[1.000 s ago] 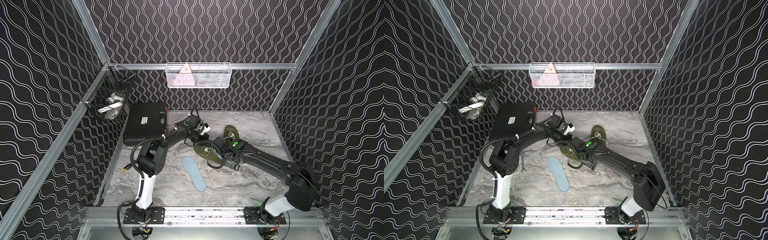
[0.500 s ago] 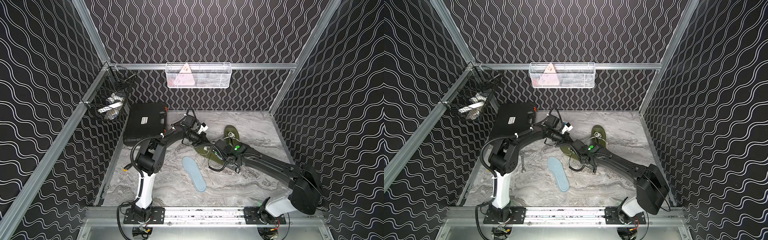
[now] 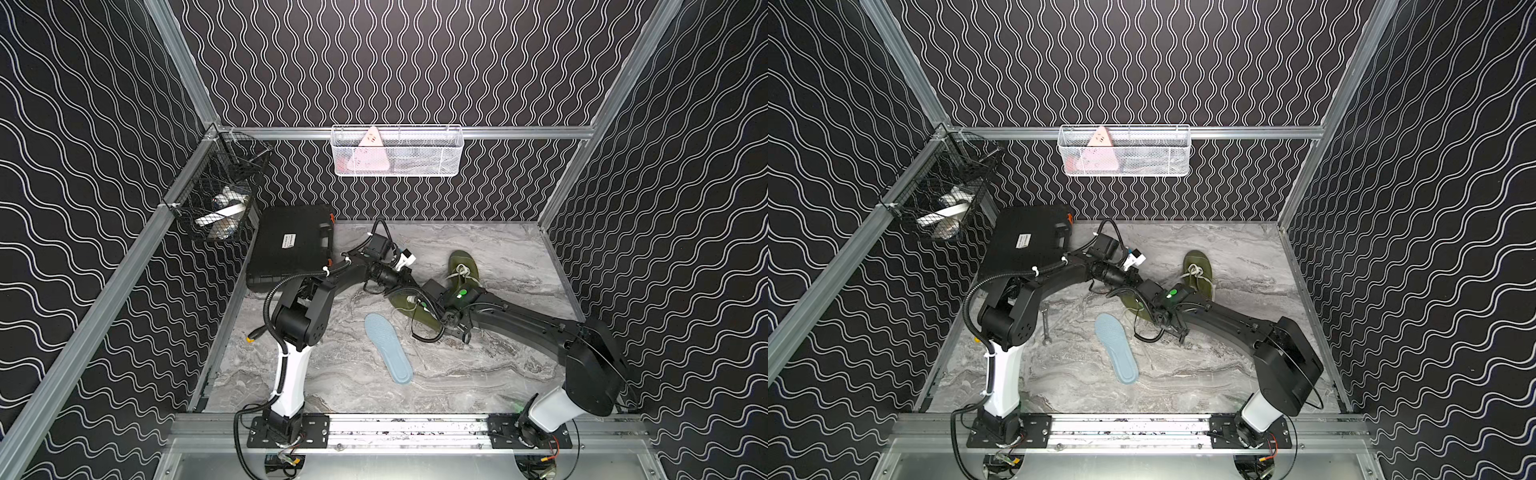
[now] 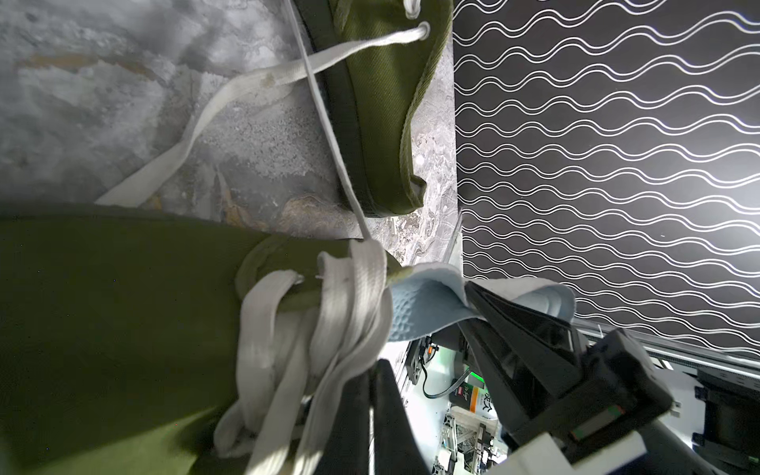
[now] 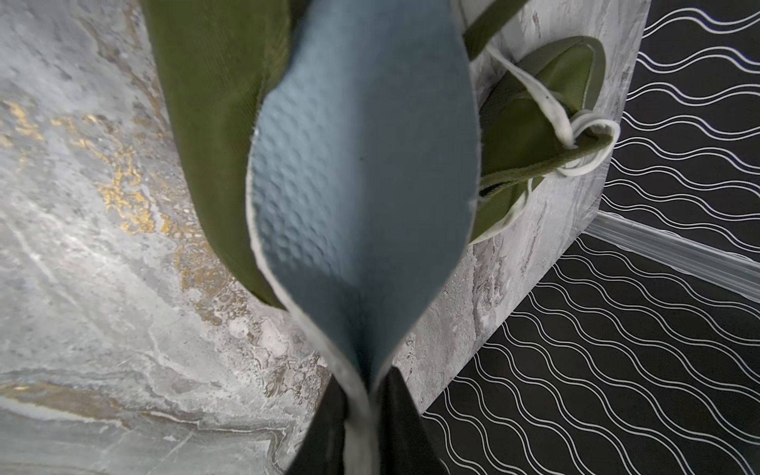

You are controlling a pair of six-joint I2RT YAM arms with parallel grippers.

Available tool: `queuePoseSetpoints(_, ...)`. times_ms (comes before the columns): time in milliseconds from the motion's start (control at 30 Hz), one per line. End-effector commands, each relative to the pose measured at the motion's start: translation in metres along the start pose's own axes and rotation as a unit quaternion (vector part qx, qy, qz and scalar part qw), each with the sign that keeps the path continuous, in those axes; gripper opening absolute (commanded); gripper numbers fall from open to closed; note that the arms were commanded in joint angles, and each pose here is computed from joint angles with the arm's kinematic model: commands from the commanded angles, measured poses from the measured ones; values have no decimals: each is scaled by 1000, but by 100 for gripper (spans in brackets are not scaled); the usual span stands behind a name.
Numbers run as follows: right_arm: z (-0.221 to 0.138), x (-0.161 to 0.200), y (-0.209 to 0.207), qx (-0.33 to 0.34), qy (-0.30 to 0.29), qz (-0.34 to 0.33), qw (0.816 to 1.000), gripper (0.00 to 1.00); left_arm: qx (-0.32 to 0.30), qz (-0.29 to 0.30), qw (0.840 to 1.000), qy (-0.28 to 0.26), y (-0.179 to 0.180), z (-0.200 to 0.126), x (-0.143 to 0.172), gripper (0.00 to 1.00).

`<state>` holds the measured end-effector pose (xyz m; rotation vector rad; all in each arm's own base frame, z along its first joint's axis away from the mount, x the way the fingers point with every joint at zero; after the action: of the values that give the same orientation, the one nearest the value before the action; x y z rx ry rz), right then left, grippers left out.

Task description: Insert the insole into the shoe

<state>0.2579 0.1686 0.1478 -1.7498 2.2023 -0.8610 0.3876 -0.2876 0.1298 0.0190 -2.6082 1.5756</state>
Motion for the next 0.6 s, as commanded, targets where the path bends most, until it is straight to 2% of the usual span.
queuePoseSetpoints(0,0,-12,-5,1,-22,10,1000,19,27,7,1000,10,-11,-2,3,0)
queuePoseSetpoints(300,-1,-29,-2,-45,-62,50,996,19,30,4,999,10,-12,-4,6,0)
queuePoseSetpoints(567,3,-23,-4,-94,-90,123,984,19,54,-15,998,8,-12,-2,6,0)
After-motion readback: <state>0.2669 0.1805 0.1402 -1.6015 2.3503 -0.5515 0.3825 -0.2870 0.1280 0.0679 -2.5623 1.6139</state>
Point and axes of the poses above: each gripper's point midway between its finger pads, its own z axis out along the fingers, its own y axis along the line the jaws close on, x = y × z, the point moved 4 cm from there along -z, back along the fingers, and after that the axes turned 14 degrees about -z, right-handed, at the moved point
